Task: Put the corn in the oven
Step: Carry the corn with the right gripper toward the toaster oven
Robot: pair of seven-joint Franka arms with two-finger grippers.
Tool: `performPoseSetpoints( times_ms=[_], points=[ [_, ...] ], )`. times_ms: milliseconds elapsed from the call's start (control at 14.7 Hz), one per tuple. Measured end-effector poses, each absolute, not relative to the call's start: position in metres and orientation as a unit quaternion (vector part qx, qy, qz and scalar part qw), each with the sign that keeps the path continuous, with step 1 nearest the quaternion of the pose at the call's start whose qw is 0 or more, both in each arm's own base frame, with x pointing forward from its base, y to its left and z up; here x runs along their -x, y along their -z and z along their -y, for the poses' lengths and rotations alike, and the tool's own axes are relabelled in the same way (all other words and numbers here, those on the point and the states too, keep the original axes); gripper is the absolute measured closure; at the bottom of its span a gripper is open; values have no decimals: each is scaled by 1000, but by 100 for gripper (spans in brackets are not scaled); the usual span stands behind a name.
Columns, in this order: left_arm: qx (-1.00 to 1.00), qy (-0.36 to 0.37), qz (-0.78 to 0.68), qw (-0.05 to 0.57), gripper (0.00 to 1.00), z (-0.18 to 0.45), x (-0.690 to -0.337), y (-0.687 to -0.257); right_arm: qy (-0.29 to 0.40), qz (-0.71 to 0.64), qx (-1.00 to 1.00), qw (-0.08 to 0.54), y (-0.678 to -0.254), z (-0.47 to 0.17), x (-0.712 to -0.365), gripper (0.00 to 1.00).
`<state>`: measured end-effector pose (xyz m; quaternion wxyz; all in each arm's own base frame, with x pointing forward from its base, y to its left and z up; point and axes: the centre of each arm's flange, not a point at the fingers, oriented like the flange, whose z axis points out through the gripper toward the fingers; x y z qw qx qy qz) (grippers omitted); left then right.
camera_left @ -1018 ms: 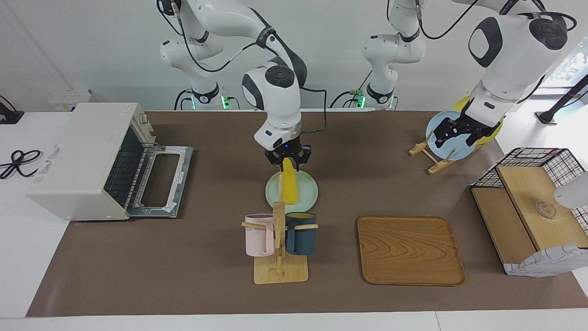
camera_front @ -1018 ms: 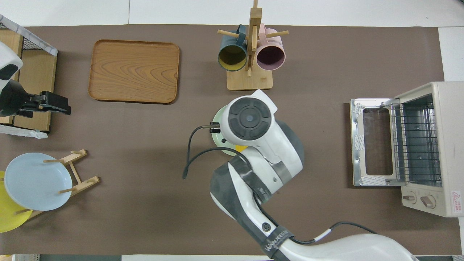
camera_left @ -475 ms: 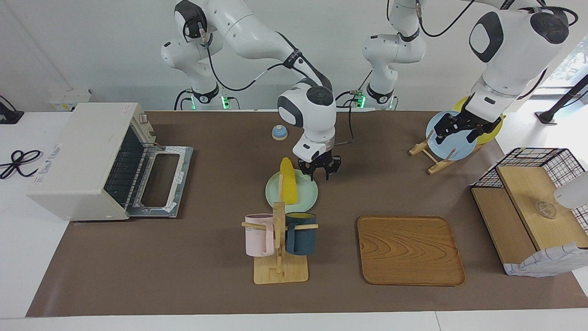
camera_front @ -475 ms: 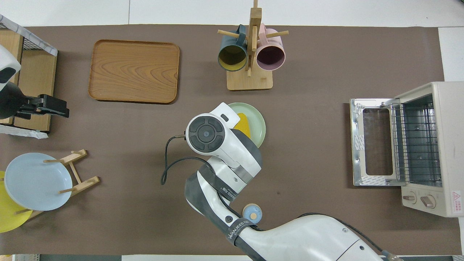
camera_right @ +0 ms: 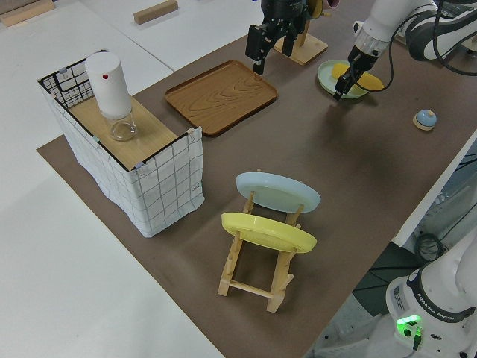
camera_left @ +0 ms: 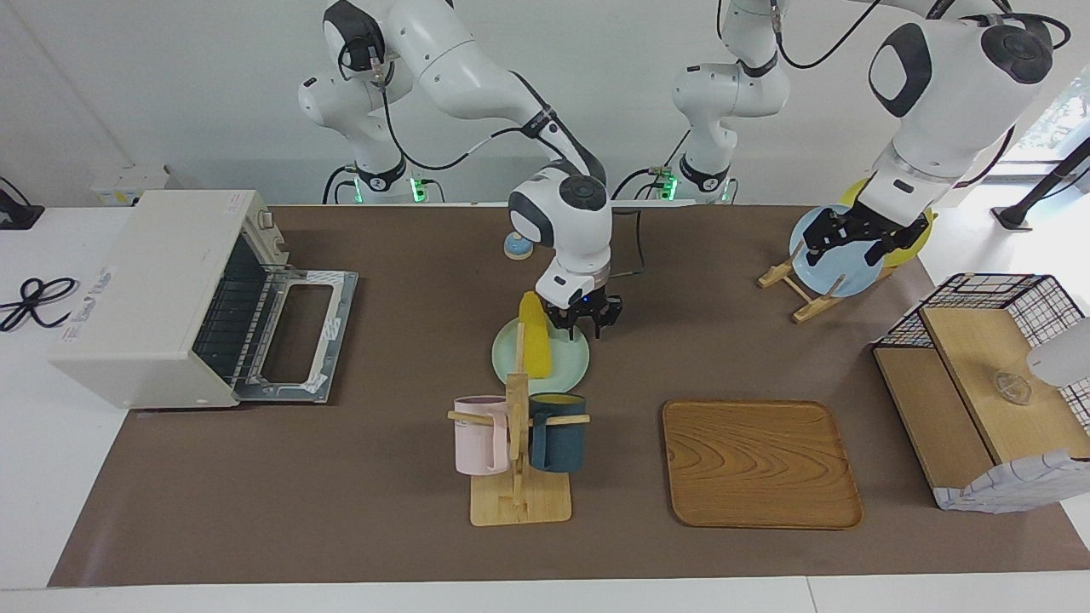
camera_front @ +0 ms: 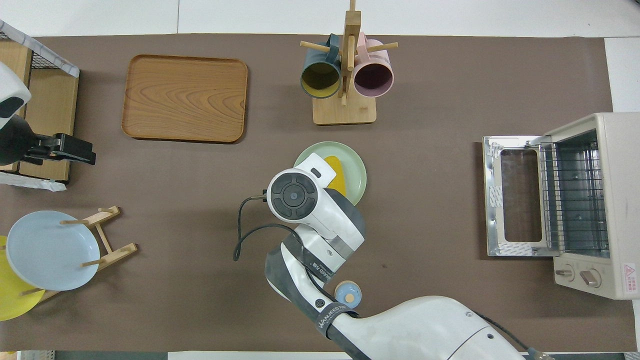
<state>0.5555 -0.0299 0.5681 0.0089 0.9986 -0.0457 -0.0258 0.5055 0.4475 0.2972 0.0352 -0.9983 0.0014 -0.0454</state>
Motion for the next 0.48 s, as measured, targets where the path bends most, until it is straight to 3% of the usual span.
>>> performPoseSetpoints(
  times_ms=[204,271,475],
  points=[
    [-998,34,47,9,0,28,-553,-576,48,0,998,35,-298,-445,-503,89],
    [-998,32,47,9,0,29,-552,-579,49,0,998,35,-300,-444,-502,95],
    [-998,31,49,9,0,31,-552,-580,54,12,998,23,-306,-443,-501,95]
  ],
)
